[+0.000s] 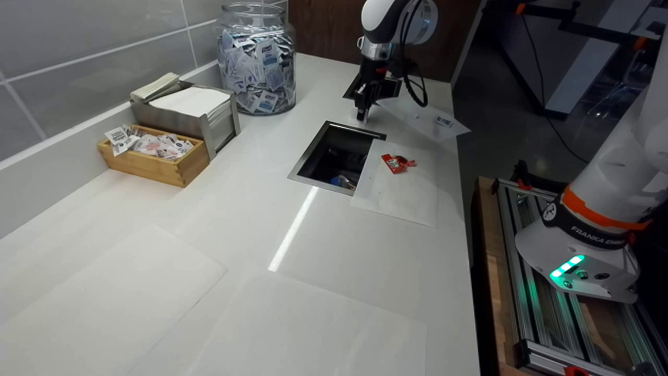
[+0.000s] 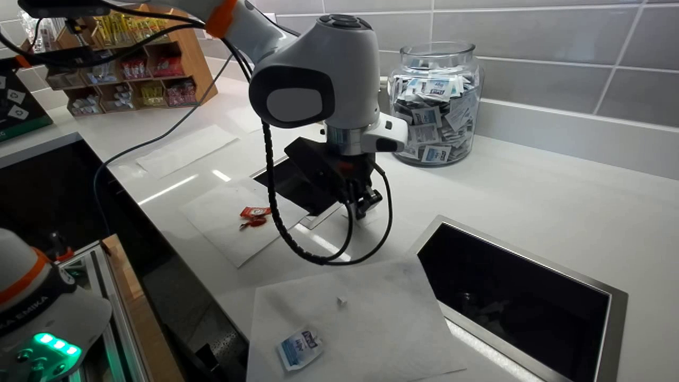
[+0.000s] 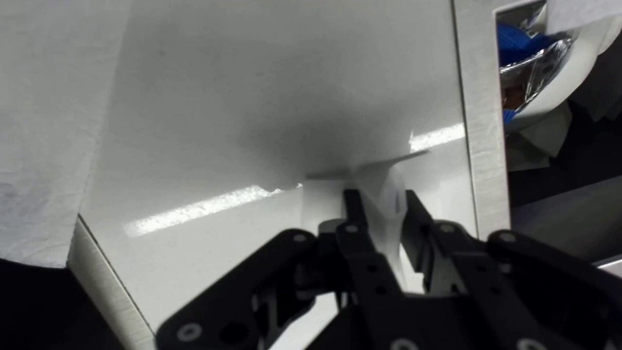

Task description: Fold the rectangular white serviette, pick up the rectangular white serviette and put it in the left bin

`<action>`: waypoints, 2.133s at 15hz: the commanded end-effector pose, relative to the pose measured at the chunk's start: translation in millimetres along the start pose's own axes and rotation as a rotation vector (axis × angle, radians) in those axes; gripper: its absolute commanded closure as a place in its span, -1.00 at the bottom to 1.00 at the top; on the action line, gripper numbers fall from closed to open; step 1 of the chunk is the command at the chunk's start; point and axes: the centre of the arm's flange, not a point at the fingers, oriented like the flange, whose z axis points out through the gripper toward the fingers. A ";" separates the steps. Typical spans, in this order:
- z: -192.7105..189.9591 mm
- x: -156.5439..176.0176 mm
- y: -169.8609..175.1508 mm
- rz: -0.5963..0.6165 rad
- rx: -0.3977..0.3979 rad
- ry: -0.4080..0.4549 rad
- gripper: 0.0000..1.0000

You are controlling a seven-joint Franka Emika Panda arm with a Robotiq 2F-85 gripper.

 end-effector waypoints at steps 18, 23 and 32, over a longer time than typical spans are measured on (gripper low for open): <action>-26.5 -23.9 8.1 0.526 0.137 -0.092 -1.00; -15.0 -17.5 14.3 0.572 0.182 -0.067 -1.00; -7.6 1.6 33.1 0.622 0.230 -0.061 -1.00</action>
